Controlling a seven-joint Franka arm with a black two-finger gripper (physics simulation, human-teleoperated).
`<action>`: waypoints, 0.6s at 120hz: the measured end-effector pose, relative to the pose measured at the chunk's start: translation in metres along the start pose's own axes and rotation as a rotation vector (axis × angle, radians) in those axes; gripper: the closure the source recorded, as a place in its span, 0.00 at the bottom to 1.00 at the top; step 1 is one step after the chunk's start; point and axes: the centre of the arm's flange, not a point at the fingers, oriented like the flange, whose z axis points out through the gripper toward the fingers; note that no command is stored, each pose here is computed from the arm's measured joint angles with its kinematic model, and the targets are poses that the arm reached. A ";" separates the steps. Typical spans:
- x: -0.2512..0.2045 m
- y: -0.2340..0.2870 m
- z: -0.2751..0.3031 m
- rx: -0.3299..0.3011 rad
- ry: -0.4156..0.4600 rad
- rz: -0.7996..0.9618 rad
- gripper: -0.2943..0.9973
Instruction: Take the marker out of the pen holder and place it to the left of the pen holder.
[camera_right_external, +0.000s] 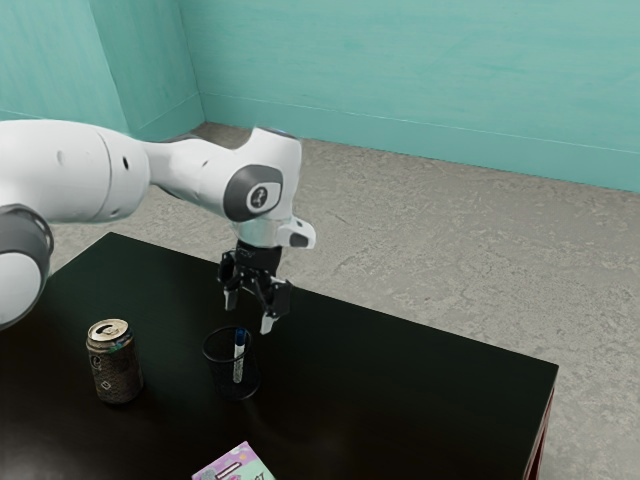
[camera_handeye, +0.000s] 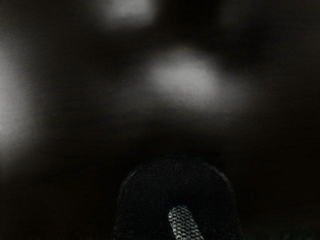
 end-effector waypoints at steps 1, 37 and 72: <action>-0.002 0.001 0.002 0.001 -0.007 0.000 0.23; -0.046 0.030 -0.002 0.031 -0.072 0.022 0.23; -0.051 0.052 0.015 0.033 -0.115 0.030 0.32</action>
